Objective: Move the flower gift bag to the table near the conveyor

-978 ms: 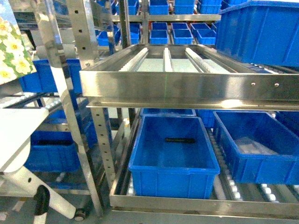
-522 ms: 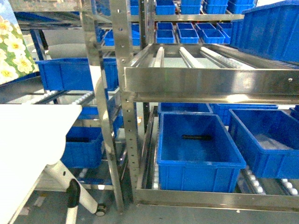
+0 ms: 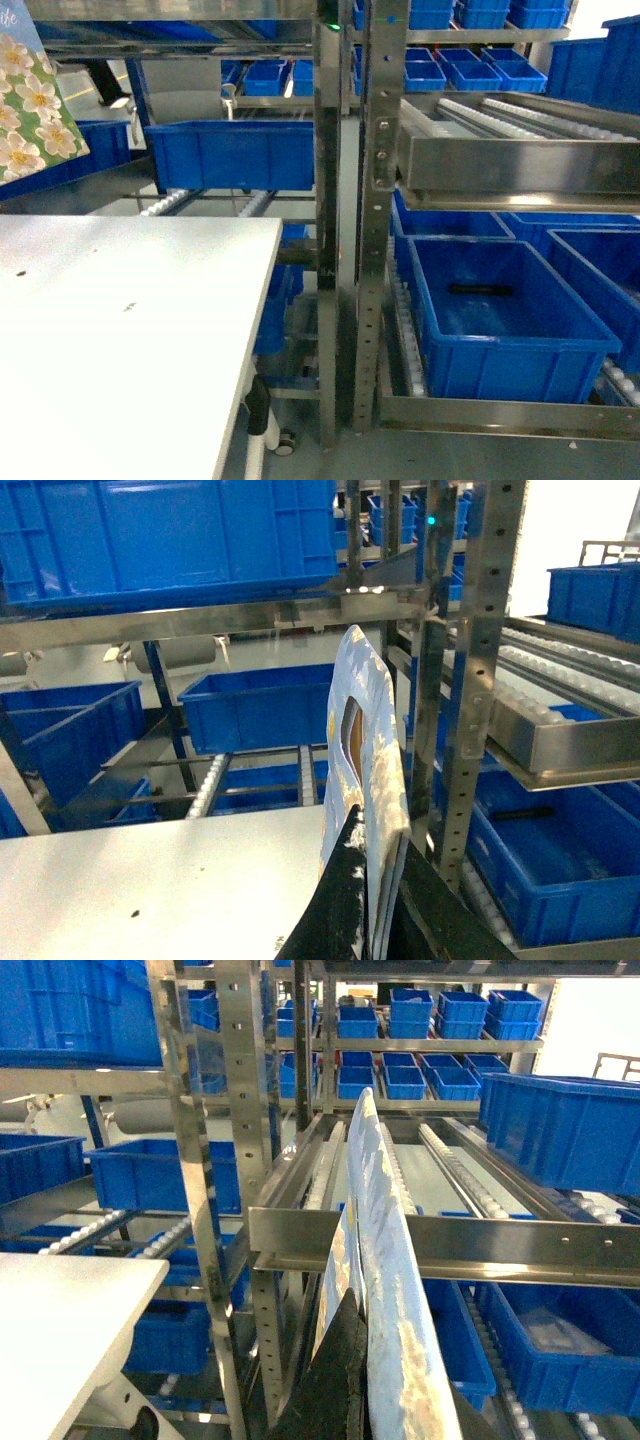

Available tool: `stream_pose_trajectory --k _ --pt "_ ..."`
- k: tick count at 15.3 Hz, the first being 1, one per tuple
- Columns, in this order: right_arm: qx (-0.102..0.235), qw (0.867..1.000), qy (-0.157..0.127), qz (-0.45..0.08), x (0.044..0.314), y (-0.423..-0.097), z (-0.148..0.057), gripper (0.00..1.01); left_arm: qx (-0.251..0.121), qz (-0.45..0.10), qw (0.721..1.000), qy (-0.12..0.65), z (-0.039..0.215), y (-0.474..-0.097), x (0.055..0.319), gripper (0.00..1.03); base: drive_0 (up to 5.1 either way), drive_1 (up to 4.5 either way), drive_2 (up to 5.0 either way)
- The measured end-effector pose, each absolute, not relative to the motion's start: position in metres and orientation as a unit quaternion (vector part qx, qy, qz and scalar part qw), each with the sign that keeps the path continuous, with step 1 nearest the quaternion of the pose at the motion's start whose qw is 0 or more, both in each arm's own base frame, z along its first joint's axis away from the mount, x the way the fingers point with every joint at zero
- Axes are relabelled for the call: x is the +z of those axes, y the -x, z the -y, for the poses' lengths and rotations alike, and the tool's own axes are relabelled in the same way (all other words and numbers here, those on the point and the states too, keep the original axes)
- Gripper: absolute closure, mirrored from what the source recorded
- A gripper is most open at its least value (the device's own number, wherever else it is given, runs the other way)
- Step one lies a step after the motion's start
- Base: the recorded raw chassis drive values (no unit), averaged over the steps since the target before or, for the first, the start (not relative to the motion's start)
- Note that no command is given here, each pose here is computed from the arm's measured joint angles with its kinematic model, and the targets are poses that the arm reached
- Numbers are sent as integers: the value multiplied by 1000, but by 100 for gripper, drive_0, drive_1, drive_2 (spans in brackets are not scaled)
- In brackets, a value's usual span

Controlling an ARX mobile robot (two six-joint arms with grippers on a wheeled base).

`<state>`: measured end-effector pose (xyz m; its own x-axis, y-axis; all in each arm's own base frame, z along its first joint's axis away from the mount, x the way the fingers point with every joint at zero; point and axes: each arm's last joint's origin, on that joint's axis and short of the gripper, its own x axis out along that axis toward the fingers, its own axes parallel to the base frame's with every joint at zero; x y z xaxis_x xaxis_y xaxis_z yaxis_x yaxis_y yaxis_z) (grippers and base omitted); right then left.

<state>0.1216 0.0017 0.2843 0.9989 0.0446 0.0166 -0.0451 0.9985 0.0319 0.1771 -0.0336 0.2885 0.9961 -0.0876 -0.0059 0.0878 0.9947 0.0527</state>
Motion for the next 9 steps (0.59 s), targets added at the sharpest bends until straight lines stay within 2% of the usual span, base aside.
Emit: stream_pose_trajectory --k 9 --pt "22 1000 -16 9 284 -122 -2 99 -43 -2 999 -26 33 -177 288 101 -493 252 252"
